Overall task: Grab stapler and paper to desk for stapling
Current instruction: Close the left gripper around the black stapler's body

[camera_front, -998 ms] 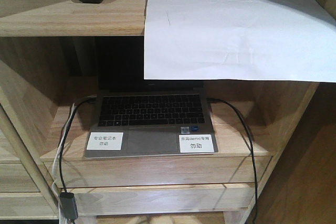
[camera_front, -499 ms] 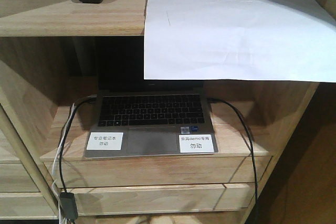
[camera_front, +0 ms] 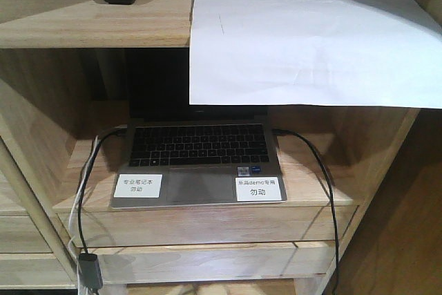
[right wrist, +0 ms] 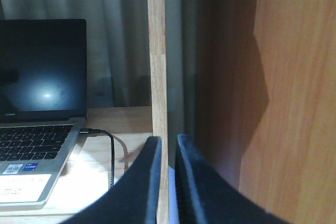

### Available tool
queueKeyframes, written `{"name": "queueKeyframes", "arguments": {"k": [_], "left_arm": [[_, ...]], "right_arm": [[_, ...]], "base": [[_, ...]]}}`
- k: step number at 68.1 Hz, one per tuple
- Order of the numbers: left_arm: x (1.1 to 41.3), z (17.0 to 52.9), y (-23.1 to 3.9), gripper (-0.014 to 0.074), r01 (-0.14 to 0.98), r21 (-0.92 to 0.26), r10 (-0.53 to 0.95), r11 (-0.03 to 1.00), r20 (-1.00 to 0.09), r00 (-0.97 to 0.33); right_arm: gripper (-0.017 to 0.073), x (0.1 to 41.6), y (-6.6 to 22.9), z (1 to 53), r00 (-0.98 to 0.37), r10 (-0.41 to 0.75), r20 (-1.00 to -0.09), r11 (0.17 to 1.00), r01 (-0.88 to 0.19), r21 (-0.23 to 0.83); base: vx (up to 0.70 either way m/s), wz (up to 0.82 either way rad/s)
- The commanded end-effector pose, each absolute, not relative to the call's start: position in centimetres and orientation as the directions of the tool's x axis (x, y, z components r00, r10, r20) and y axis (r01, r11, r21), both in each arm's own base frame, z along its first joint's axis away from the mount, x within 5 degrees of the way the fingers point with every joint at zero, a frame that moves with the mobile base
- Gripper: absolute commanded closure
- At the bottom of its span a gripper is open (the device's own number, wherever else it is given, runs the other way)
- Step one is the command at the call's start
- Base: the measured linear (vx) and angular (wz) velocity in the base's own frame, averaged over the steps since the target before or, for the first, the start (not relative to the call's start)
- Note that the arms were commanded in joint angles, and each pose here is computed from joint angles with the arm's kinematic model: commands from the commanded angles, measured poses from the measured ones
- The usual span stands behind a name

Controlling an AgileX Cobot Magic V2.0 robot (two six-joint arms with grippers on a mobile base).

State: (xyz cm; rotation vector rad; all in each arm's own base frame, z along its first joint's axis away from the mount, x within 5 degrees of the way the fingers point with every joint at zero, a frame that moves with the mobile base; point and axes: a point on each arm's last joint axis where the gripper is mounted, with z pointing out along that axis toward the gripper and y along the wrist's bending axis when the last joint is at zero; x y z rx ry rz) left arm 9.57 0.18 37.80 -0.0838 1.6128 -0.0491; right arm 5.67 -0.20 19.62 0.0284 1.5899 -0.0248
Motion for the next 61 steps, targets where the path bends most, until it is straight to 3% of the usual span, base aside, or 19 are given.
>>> {"name": "queueKeyframes", "arguments": {"k": [1,19,43,61], "left_arm": [[9.51,39.44,0.13,0.0591,-0.009,-0.092,-0.091,0.996,-0.994,0.053],[9.50,39.59,0.12,0.0477,-0.007,-0.092,-0.092,0.996,-0.993,0.069],[9.48,39.83,0.11,0.0170,-0.003,-0.092,-0.091,0.996,-0.991,0.095],[9.46,40.01,0.09,0.0169,0.001,-0.102,-0.101,0.995,-0.988,0.115]], "right_arm": [[0.0498,5.56,-0.17,20.30,0.067,-0.015,-0.998,0.999,0.031,-0.013],[0.0498,5.56,-0.17,20.30,0.067,-0.015,-0.998,0.999,0.031,-0.013],[0.0498,5.56,-0.17,20.30,0.067,-0.015,-0.998,0.999,0.031,-0.013],[0.0498,5.55,-0.17,20.31,0.068,-0.015,-0.998,0.999,0.031,-0.013]], "base": [[0.00,0.00],[0.00,0.00],[0.00,0.00],[0.00,0.00]]}}
